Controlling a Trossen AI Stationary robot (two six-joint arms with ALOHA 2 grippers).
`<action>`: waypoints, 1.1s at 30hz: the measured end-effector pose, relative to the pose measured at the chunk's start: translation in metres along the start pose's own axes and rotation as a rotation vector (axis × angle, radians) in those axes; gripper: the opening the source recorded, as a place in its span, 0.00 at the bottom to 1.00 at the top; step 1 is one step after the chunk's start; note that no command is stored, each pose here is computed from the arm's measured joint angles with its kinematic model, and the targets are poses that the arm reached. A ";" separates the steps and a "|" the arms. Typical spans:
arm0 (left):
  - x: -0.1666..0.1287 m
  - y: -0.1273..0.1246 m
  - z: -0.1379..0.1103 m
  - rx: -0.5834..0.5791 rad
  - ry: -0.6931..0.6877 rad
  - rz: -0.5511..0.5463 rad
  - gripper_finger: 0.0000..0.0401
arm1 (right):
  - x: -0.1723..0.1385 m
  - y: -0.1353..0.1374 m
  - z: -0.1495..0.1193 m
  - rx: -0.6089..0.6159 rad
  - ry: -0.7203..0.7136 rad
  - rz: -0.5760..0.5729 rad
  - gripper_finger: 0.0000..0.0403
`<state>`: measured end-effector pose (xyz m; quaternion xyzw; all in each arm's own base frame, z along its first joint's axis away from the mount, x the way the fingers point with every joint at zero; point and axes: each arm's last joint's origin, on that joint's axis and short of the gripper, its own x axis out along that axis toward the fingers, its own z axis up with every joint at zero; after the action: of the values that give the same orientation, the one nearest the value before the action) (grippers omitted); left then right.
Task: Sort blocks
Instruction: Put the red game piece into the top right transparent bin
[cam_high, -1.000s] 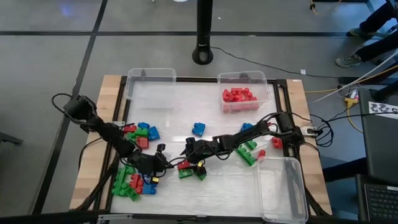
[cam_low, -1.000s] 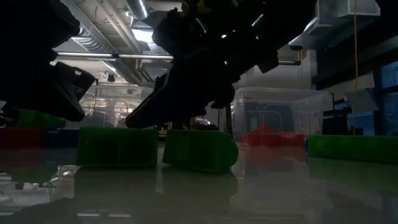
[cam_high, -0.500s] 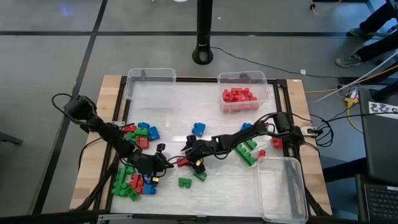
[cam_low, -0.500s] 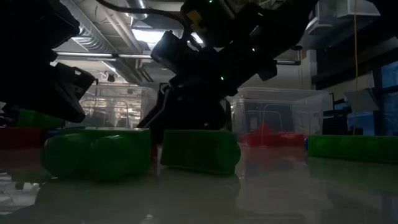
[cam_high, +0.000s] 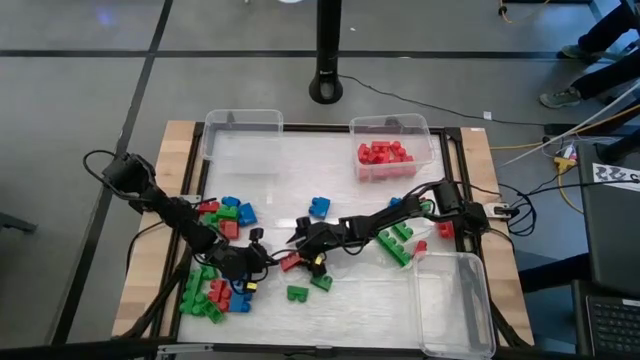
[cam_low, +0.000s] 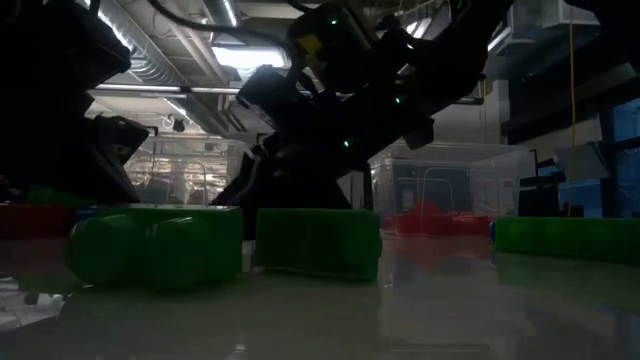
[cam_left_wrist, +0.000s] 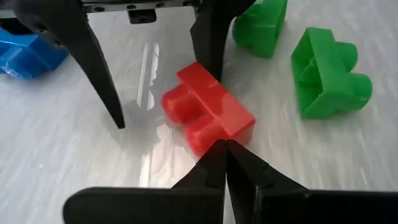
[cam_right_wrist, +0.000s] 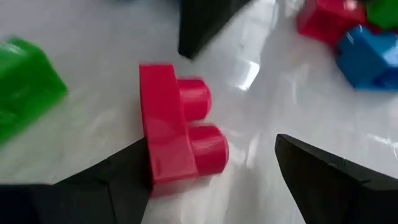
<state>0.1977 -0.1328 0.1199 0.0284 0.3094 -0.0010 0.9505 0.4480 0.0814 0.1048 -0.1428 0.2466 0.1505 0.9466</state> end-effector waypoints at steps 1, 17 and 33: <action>0.000 0.000 0.000 -0.004 0.003 0.001 0.00 | 0.000 0.000 0.001 -0.001 -0.016 0.007 0.80; 0.000 -0.002 -0.001 -0.014 0.037 -0.089 0.00 | 0.000 -0.003 0.001 0.003 -0.015 0.000 0.80; 0.000 -0.004 -0.002 -0.057 0.058 -0.128 0.00 | 0.000 -0.003 0.001 0.004 -0.016 -0.001 0.80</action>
<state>0.1964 -0.1362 0.1184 -0.0183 0.3379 -0.0520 0.9396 0.4492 0.0789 0.1064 -0.1396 0.2393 0.1508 0.9489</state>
